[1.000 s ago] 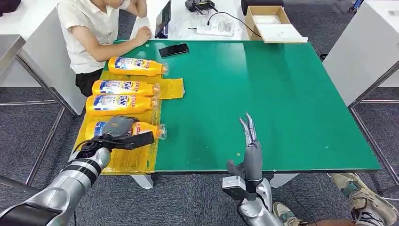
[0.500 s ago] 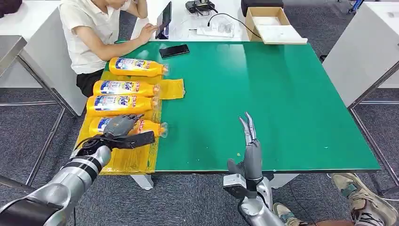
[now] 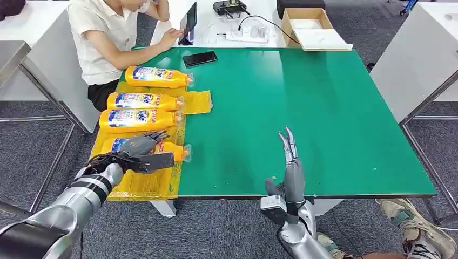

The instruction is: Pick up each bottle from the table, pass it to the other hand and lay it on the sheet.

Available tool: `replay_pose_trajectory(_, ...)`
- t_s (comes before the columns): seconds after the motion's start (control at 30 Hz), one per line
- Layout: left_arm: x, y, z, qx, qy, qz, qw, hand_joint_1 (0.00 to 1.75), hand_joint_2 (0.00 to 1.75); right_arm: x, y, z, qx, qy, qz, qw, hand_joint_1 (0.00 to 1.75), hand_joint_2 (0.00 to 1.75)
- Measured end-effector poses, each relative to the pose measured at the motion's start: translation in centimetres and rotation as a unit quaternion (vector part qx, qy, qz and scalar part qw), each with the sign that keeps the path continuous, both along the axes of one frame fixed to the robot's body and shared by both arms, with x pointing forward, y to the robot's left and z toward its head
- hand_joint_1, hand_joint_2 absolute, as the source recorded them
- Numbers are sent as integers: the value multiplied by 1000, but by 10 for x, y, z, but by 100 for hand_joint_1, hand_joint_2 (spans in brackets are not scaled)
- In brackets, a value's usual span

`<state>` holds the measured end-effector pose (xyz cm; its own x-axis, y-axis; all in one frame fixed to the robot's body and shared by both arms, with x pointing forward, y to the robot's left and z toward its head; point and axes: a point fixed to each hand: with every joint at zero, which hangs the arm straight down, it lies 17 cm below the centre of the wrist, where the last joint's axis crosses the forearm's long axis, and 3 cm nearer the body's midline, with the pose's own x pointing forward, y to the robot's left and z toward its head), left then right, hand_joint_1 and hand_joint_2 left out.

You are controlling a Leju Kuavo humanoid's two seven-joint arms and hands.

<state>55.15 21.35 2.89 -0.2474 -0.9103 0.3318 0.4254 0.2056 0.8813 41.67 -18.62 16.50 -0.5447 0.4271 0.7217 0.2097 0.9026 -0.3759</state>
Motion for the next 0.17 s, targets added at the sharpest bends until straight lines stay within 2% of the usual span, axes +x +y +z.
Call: replay_pose_trajectory(0.17, 0, 1, 0, 0, -2, 0, 1000, 0, 175, 0, -1, -1, -2, 0, 0, 1000, 0, 0)
